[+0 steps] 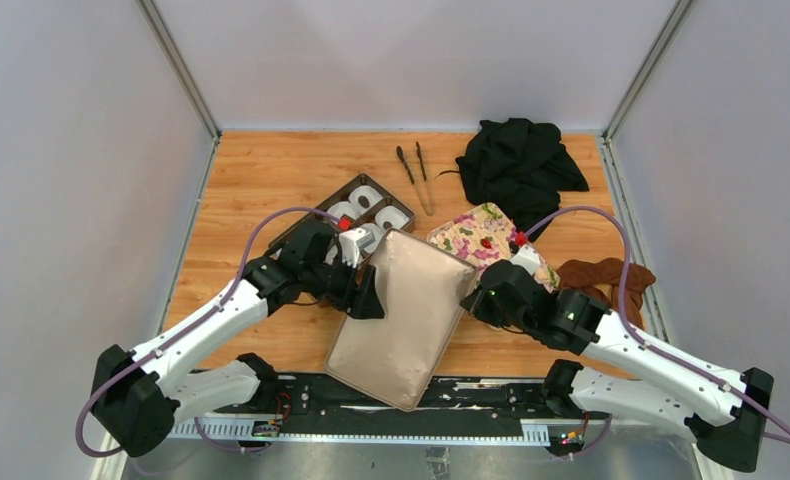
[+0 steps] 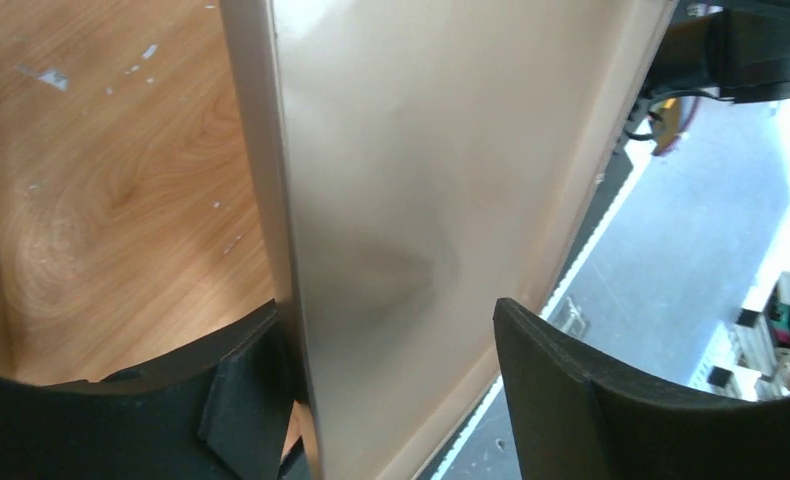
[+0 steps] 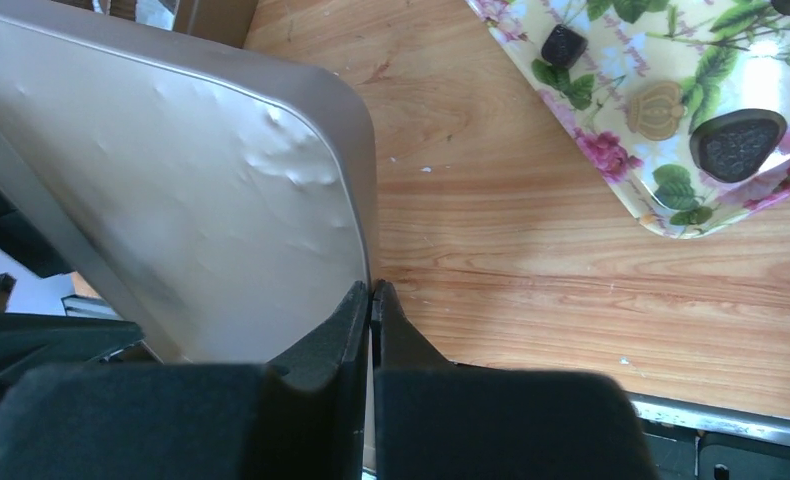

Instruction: Pack the chocolate

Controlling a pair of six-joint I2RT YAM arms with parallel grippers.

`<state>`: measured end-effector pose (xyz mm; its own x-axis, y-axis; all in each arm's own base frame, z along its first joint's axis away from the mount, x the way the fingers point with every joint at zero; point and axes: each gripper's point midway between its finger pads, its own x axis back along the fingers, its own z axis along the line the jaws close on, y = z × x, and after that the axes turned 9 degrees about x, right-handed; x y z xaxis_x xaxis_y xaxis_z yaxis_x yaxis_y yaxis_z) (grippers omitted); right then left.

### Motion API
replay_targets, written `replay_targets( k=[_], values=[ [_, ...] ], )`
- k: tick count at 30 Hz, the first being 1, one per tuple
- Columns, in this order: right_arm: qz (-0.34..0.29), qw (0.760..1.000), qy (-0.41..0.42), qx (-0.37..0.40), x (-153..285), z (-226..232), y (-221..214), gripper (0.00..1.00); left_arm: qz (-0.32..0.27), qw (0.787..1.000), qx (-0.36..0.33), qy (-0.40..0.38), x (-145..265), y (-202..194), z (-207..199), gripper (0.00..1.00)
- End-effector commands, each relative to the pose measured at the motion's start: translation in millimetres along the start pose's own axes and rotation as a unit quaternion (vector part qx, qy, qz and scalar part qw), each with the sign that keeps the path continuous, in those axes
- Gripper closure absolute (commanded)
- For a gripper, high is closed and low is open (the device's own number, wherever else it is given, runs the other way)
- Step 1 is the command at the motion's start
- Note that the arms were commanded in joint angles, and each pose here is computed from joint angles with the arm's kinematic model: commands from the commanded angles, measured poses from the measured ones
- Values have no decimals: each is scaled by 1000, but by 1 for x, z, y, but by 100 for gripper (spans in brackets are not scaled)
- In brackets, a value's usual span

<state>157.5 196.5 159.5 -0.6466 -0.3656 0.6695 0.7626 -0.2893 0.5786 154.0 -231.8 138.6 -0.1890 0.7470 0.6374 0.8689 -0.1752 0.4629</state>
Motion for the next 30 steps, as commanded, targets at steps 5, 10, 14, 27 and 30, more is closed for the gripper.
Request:
replay_targets(
  k=[5, 10, 14, 27, 30],
  values=[
    [-6, 998, -3, -59, -9, -8, 1, 100, 0, 991, -4, -136, 23, 4, -49, 44],
    [-5, 998, 2, -67, -14, -4, 2, 100, 15, 982, 6, -189, 26, 0, -65, 54],
    [-4, 998, 11, -69, -17, 1, 3, 100, 18, 982, 15, -188, 25, 0, -65, 59],
    [4, 996, 35, -76, -22, 18, 8, 85, -13, 996, 6, -92, 35, 21, -50, 100],
    [-2, 996, 40, -76, -19, 19, 11, 66, -25, 999, -4, -32, 46, 29, -39, 100]
  ],
)
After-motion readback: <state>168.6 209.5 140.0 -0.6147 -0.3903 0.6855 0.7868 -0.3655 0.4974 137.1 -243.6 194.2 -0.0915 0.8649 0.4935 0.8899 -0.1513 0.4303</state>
